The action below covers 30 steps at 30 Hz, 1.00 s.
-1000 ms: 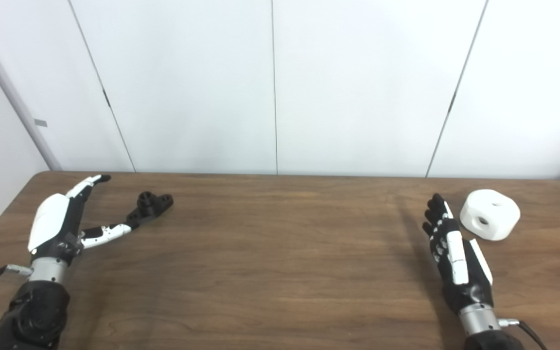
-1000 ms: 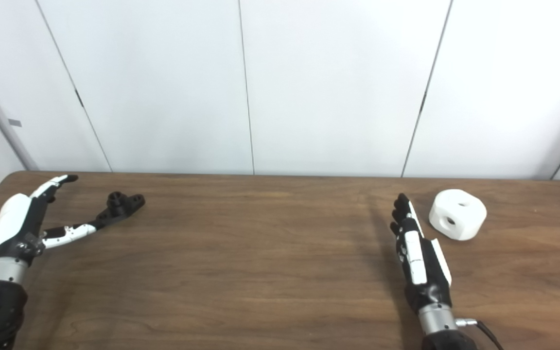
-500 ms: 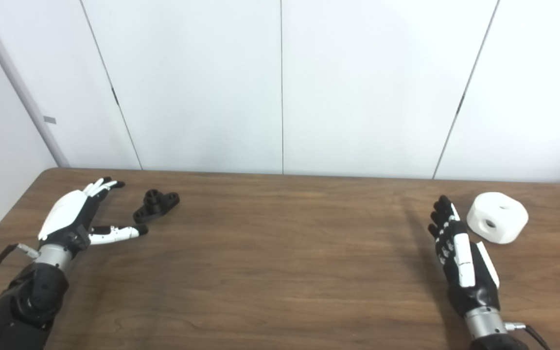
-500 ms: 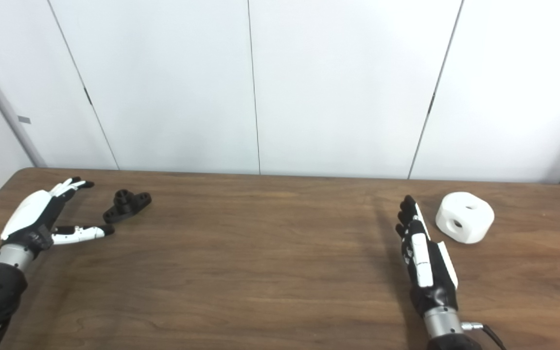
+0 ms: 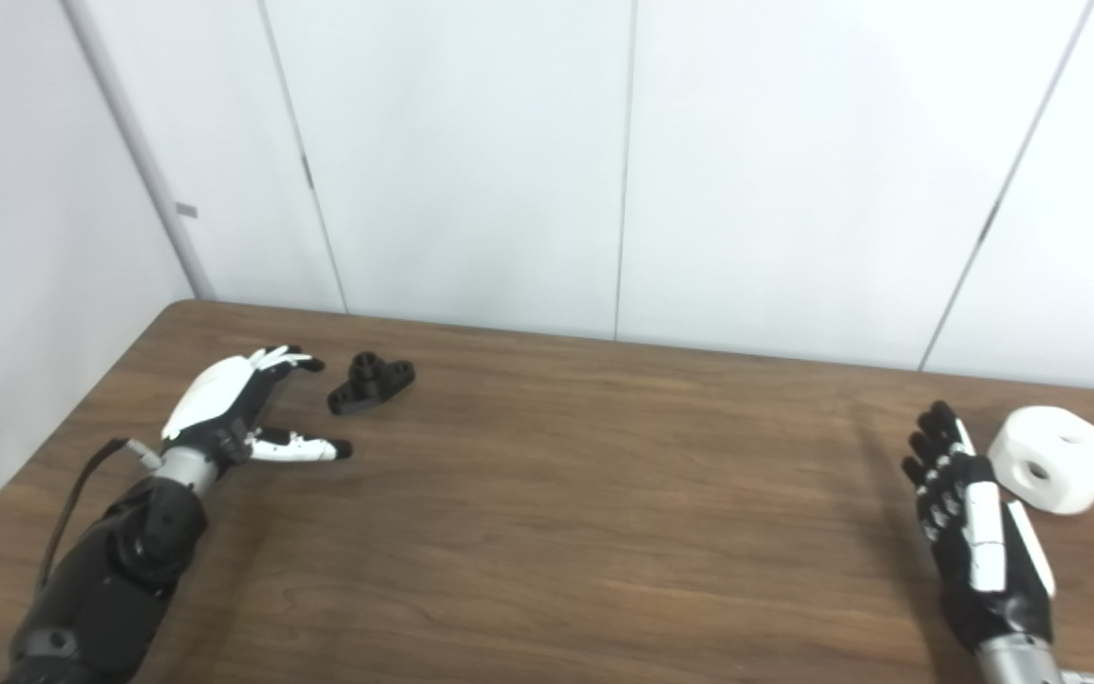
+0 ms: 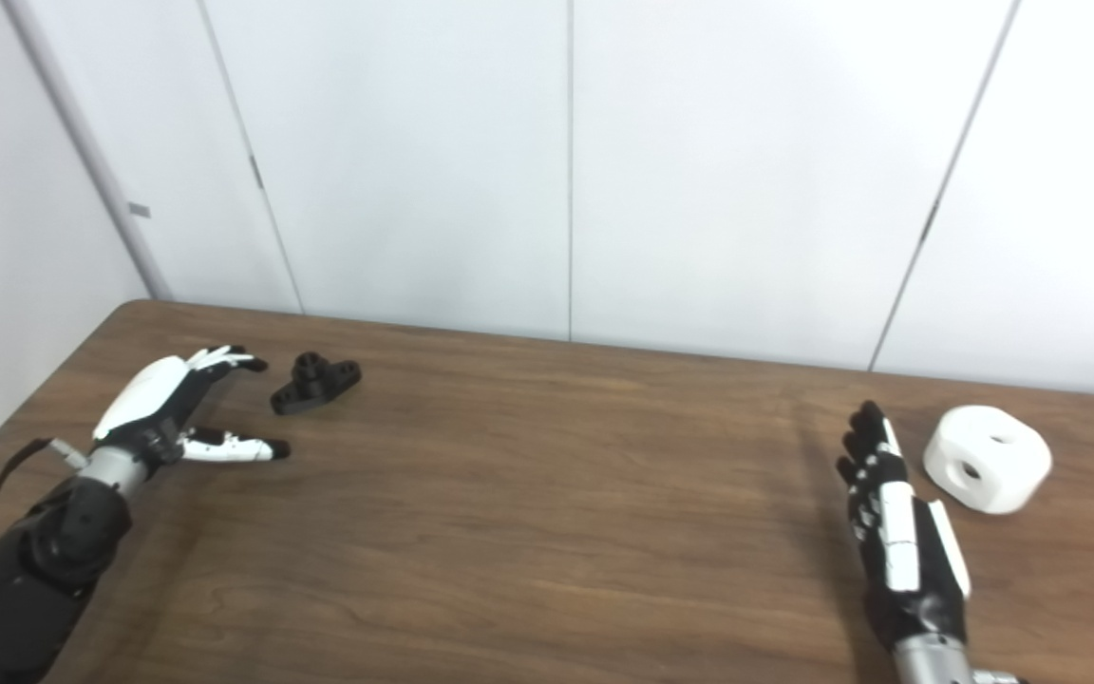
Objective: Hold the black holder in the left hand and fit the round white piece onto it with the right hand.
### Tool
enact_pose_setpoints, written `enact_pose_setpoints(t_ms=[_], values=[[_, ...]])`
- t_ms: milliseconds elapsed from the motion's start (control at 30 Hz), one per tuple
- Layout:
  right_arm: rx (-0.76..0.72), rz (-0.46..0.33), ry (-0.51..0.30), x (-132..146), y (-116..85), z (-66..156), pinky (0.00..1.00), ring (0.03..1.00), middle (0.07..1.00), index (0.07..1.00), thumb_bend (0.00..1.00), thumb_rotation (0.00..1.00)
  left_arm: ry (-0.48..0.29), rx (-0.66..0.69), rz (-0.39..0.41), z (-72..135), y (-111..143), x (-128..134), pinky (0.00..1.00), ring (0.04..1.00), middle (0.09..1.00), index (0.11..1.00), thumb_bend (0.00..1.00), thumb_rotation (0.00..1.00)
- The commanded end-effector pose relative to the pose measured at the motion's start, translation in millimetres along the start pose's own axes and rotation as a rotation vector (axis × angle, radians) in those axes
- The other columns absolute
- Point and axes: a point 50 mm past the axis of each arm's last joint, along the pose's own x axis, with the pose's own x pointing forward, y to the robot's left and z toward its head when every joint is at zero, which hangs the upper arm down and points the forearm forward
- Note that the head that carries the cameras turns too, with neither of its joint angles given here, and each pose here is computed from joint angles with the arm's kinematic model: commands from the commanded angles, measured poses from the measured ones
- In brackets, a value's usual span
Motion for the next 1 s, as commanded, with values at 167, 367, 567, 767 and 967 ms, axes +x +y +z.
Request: enact_pose_setpoints(t_ms=[167, 367, 567, 767, 967], values=[[0.019, -0.01, 0.043, -14.0, -12.9, -16.9, 1.0, 1.0, 1.0, 1.0, 0.46, 1.0, -0.057, 0.003, 0.085, 17.3, 19.6, 17.3, 1.0, 0.984, 0.922, 0.768, 1.0, 0.34], [0.028, -0.025, 0.053, -14.2, -14.7, -15.6, 1.0, 1.0, 1.0, 1.0, 0.45, 1.0, -0.063, 0.003, 0.076, 20.3, 13.8, 21.5, 1.0, 0.974, 0.905, 0.751, 1.0, 0.32], [0.032, -0.022, 0.053, -15.0, -14.1, -14.1, 1.0, 1.0, 1.0, 1.0, 0.45, 1.0, -0.071, -0.004, 0.082, 20.4, 11.6, 25.3, 1.0, 0.959, 0.89, 0.741, 1.0, 0.3], [0.028, -0.018, 0.05, -16.7, -11.6, -10.6, 1.0, 1.0, 1.0, 1.0, 0.43, 1.0, -0.057, -0.006, 0.064, 18.3, 11.8, 29.4, 1.0, 0.963, 0.895, 0.748, 0.99, 0.29], [0.038, -0.029, 0.044, -19.7, -9.9, -4.7, 1.0, 1.0, 1.0, 1.0, 0.43, 1.0, -0.044, -0.028, 0.087, 18.9, 15.6, 36.4, 0.99, 0.955, 0.894, 0.757, 1.0, 0.3]])
